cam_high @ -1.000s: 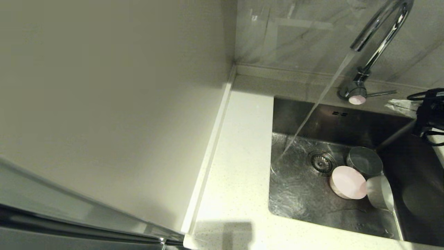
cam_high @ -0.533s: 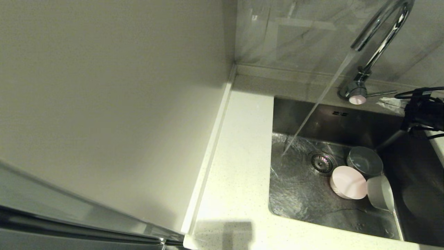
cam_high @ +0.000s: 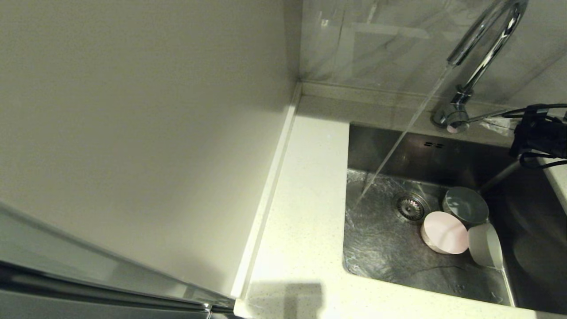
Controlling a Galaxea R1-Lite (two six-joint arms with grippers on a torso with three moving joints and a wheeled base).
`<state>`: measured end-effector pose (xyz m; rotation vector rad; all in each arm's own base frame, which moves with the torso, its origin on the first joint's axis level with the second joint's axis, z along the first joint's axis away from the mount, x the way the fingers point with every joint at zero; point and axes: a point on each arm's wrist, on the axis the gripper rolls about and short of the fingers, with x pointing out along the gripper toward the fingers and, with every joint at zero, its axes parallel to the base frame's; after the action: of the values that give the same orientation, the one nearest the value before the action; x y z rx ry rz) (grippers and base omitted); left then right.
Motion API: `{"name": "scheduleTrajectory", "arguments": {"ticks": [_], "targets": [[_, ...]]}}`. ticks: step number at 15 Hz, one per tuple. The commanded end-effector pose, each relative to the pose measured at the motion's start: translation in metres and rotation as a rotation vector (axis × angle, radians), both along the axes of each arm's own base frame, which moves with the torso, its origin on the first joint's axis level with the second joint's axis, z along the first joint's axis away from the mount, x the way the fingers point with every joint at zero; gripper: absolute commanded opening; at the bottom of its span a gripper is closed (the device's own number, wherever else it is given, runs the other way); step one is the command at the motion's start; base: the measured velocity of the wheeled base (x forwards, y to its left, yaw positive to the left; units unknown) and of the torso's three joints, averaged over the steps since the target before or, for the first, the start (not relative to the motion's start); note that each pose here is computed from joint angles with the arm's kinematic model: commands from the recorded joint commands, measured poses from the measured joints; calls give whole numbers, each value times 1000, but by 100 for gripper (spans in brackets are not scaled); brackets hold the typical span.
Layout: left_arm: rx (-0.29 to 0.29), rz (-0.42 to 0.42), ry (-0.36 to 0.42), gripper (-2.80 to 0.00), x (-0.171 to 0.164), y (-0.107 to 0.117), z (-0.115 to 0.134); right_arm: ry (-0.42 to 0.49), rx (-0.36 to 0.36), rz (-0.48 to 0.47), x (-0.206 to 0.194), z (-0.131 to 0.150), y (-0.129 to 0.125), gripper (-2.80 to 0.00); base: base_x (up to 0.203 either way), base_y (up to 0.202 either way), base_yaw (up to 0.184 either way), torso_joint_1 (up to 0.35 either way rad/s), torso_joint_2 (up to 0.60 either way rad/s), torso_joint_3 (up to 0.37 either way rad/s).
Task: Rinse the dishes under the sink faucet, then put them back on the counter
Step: Turn off the faucet
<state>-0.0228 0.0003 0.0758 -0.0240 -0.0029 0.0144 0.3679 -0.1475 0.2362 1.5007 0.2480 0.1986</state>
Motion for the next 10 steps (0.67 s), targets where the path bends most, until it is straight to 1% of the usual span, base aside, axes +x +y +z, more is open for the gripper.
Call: {"name": "scheduleTrajectory", "arguments": {"ticks": [1,3,6,8,10], "targets": [[-1,1,-3,-280,0,0,0,-14,8,6,3,4,0,-280,0,0,0,0,0,0],[0,0,-3,-280,0,0,0,-26,3,4,3,9,0,-280,0,0,0,0,0,0],[-1,1,-3,-280,0,0,0,-11,8,-3,-5,7,1,-280,0,0,0,0,0,0],[-1,1,-3,-280,0,0,0,2,8,-17,-24,8,0,-280,0,0,0,0,0,0],[1,1,-3,-280,0,0,0,5,-17,-2,-56,11,5,-280,0,0,0,0,0,0]]}}
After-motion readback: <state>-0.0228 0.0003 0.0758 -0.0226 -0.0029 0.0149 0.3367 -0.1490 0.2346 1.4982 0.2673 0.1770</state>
